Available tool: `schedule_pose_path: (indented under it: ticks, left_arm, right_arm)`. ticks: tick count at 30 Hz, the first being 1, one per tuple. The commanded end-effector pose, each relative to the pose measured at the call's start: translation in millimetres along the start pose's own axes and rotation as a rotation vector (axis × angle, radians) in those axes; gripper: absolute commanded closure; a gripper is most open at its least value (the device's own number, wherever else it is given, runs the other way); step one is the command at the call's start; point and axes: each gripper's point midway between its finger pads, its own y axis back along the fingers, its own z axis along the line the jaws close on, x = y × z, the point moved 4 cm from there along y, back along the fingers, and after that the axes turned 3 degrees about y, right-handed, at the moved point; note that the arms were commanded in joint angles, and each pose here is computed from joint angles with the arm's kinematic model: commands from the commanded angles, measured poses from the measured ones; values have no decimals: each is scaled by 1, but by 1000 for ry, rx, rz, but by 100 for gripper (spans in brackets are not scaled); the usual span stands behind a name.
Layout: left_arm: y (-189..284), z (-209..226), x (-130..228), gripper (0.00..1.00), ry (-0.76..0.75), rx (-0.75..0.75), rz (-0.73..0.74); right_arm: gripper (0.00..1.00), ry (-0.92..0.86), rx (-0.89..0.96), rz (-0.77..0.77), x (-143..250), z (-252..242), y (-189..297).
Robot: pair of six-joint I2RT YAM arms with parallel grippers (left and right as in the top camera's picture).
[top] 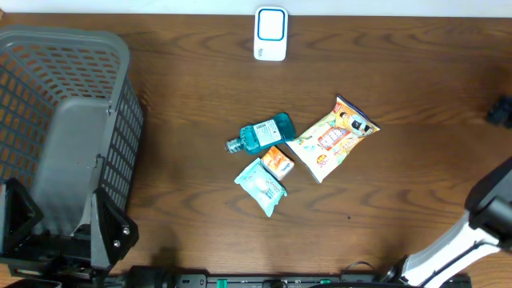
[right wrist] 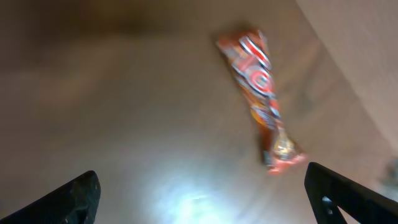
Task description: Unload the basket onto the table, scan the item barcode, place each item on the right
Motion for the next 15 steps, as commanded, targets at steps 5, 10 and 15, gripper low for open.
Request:
schedule_pose_path:
  ticks: [5,10,15]
  left_arm:
    - [4,-27,3,2,38,202,29]
    - [6,-31,24,2,52,244,136]
    - [20,-21,84,2,113,184,435]
  right_arm:
    - [1,-18,-539,-329,-17,49,176]
    - [1,37,-631,-378,14,63,240]
    - [1,97,-677,-394,35,74,269]
